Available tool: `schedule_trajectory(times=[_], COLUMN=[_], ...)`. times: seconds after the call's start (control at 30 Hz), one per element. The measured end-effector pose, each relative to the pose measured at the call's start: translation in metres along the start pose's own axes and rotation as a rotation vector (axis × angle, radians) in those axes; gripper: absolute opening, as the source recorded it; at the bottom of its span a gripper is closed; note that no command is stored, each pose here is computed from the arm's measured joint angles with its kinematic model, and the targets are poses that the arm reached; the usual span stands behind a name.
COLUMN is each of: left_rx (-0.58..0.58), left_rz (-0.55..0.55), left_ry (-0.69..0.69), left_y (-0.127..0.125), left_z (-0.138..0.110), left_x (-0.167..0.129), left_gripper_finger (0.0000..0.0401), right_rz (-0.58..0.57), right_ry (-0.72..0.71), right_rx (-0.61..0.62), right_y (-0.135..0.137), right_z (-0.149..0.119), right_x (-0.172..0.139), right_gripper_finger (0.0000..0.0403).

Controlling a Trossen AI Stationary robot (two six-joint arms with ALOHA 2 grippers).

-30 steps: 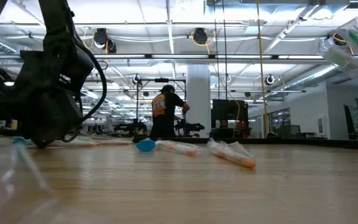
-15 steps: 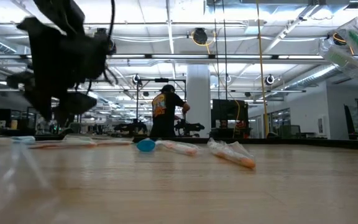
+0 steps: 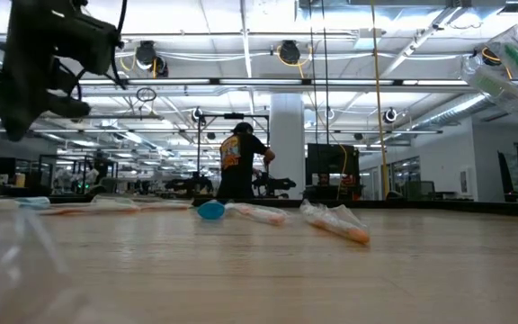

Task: Pick & Place toothbrushing station
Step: Adjust the toothbrushes and the mouthwash on the table

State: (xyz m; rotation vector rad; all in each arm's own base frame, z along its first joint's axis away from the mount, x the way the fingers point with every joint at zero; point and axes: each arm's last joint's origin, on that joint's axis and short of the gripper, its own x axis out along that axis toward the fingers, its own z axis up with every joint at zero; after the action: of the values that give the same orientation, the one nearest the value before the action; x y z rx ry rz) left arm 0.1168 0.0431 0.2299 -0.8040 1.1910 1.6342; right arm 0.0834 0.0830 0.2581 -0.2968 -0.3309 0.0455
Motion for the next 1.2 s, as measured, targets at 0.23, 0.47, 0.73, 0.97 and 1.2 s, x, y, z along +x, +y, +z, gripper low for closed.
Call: schedule_trajectory(times=[0.23, 0.47, 0.73, 0.97, 1.2], left_rx=[0.02, 0.081, 0.151, 0.214, 0.176], left_rz=[0.01, 0.166, 0.282, 0.304, 0.058], left_ry=[0.016, 0.188, 0.308, 0.254, 0.155], left_y=[-0.017, -0.037, -0.052, -0.069, -0.096], left_z=[0.019, 0.032, 0.03, 0.028, 0.036], left_x=[0.019, 0.067, 0.116, 0.118, 0.104], left_gripper_finger=[0.0004, 0.0004, 0.0005, 0.0013, 0.0009], right_rz=[0.001, 0.001, 0.001, 0.001, 0.002], right_ry=[-0.001, 0.0, 0.0, -0.001, -0.001], right_rx=[0.001, 0.011, 0.011, 0.012, 0.011], right_y=[0.0, 0.0, 0.0, 0.0, 0.0], right_z=[0.0, 0.0, 0.0, 0.0, 0.0], right_x=[0.0, 0.0, 0.0, 0.0, 0.0], right_gripper_finger=[0.0132, 0.0132, 0.0132, 0.0132, 0.0132])
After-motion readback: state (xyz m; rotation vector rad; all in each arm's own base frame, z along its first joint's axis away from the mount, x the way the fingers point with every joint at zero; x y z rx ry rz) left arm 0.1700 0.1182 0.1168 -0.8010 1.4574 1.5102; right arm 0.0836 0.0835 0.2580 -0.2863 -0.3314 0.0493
